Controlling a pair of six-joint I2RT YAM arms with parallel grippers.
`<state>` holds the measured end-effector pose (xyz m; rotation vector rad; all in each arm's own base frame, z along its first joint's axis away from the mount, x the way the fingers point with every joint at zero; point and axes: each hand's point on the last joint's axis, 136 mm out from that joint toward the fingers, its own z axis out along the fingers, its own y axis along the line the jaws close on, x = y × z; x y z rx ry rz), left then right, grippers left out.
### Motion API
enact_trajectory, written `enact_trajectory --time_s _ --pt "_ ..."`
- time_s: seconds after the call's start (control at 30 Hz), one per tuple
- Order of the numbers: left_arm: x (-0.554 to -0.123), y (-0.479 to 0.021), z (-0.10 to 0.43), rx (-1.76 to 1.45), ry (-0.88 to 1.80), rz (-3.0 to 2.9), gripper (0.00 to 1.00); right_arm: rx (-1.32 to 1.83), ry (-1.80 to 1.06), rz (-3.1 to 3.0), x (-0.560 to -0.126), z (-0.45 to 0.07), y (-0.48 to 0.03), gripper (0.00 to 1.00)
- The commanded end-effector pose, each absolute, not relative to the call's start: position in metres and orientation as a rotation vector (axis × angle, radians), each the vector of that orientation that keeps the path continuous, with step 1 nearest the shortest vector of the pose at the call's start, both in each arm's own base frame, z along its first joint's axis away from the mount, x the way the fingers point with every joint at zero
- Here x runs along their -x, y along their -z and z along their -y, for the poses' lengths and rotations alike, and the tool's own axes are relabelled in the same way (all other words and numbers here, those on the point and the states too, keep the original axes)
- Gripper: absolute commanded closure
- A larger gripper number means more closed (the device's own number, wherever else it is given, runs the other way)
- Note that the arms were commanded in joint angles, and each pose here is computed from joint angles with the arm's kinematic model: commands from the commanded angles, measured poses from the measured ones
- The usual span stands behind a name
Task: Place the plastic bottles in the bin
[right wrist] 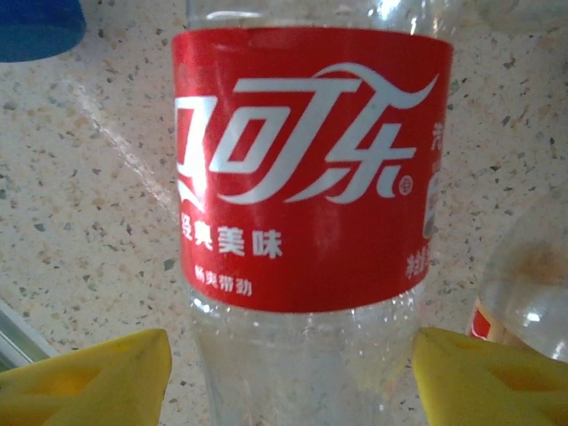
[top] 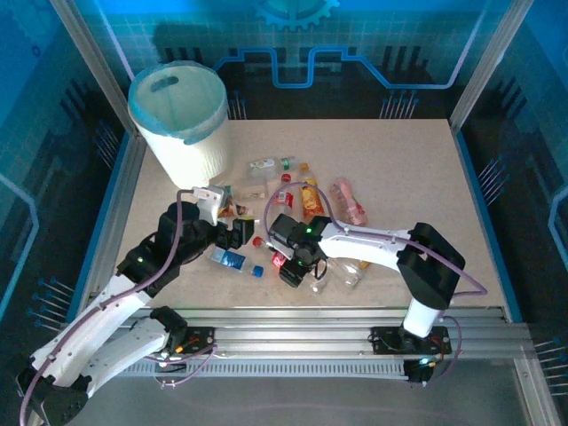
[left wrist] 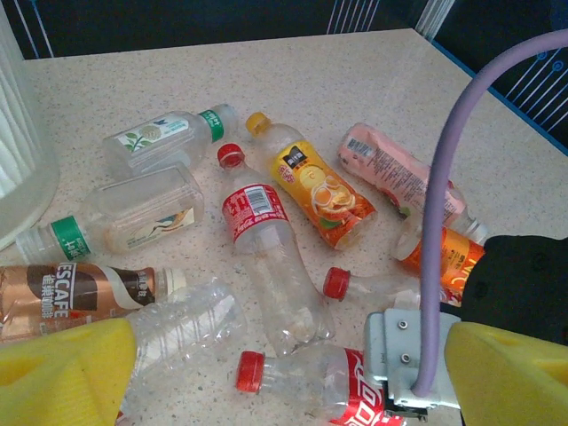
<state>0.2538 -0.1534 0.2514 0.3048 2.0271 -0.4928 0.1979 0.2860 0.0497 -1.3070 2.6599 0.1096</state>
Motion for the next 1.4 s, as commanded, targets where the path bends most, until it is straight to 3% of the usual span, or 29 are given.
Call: enact_trajectory --time_s 0.0,0.2,0.33,0.57,0.83,1.2,1.37 --pt "-0.252 -0.256 0.150 -0.305 0.475 -2.024 0.09 1.343 -0.089 -2.650 -0.196 -0.291 -0.049 0.27" --pt "-0.253 -0.261 0.150 -0.303 0.472 -2.020 0.08 1.363 -0.110 -2.636 -0.194 -0.293 -0.053 0.38" --pt "-0.250 -0.272 0.150 -0.291 0.491 -2.017 0.08 1.337 -0.196 -2.573 -0.190 -0.294 -0.083 0.45" --pt "-0.251 -0.288 0.151 -0.139 0.595 -2.045 0.07 1.208 -0.361 -2.421 -0.184 -0.287 -0.147 0.50" --pt "-0.254 -0.298 0.195 -0.110 0.898 -2.137 0.23 1.054 -0.512 -2.223 -0.188 -0.283 -0.208 0.53" --pt "-0.260 -0.300 0.213 -0.020 1.096 -2.133 0.53 0.982 -0.526 -2.155 -0.188 -0.271 -0.223 0.53" --pt "-0.265 -0.302 0.214 0.019 1.167 -2.111 0.51 0.990 -0.548 -2.144 -0.186 -0.273 -0.223 0.53"
